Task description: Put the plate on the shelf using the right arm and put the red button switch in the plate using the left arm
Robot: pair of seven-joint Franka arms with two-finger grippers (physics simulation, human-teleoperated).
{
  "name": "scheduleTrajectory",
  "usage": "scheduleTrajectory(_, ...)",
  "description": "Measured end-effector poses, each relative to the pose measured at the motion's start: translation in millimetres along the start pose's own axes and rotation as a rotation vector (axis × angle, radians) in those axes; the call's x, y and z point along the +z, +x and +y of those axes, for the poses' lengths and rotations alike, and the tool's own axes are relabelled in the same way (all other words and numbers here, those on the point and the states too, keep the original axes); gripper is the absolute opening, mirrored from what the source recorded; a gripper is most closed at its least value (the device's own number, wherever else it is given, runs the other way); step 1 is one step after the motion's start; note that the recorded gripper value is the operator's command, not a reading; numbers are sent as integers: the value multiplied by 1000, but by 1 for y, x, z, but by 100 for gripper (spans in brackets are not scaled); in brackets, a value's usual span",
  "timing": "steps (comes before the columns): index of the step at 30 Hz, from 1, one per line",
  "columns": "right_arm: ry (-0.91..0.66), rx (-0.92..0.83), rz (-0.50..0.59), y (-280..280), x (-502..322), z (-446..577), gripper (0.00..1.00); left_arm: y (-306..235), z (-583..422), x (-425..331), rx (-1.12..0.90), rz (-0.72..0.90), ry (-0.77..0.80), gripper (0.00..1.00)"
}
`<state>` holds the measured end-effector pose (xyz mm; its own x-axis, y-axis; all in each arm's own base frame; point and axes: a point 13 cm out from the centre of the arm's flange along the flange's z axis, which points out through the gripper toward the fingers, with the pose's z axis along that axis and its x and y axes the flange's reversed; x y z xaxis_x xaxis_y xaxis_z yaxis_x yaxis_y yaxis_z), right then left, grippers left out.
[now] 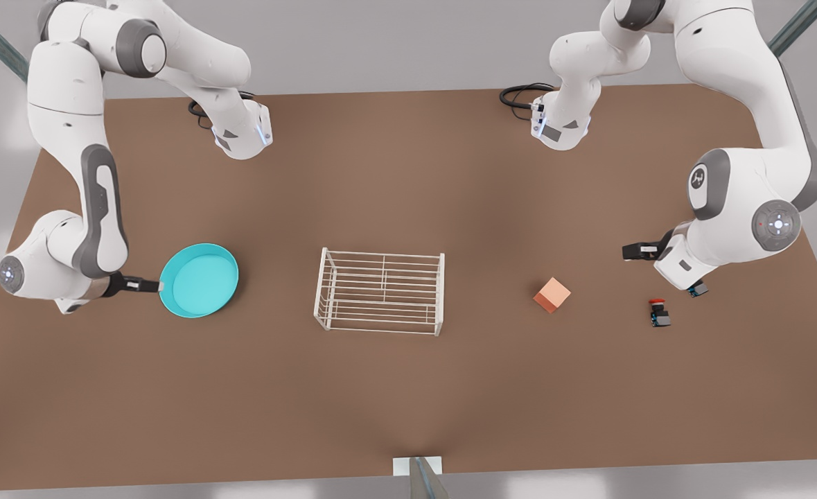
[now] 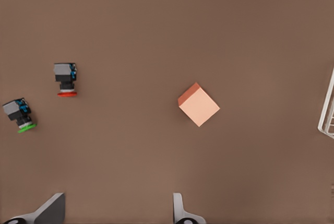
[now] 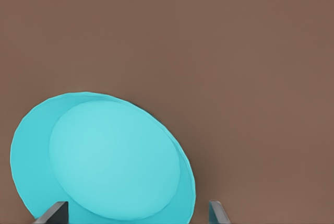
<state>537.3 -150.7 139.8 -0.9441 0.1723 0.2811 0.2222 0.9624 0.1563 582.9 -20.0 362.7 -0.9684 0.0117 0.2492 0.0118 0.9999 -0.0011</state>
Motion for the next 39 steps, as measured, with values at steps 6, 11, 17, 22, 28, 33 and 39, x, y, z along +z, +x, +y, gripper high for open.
scheduleTrajectory(6, -2, -62, -10, -2, 37, -11, 100, 1, 0, 2, -13, 8, -1, 100)
scheduleTrajectory(11, 5, -130, -27, 8, 60, -28, 100, 3, 0, 7, -21, 19, -2, 100)
scheduleTrajectory(17, -23, -212, -45, 2, 80, -36, 99, 3, 0, 9, -29, 24, -2, 100)
scheduleTrajectory(22, -28, -280, -26, 6, 99, -33, 92, 4, 0, 11, -33, 29, -2, 100)
scheduleTrajectory(28, -28, -339, -30, 5, 99, -32, 53, 4, 0, 11, -37, 29, -4, 100)
scheduleTrajectory(33, -28, -376, -30, 6, 99, -32, 45, 4, 1, 11, -40, 29, -4, 100)
scheduleTrajectory(39, -30, -409, -28, 6, 98, -33, 32, 4, 1, 12, -42, 30, -4, 100)
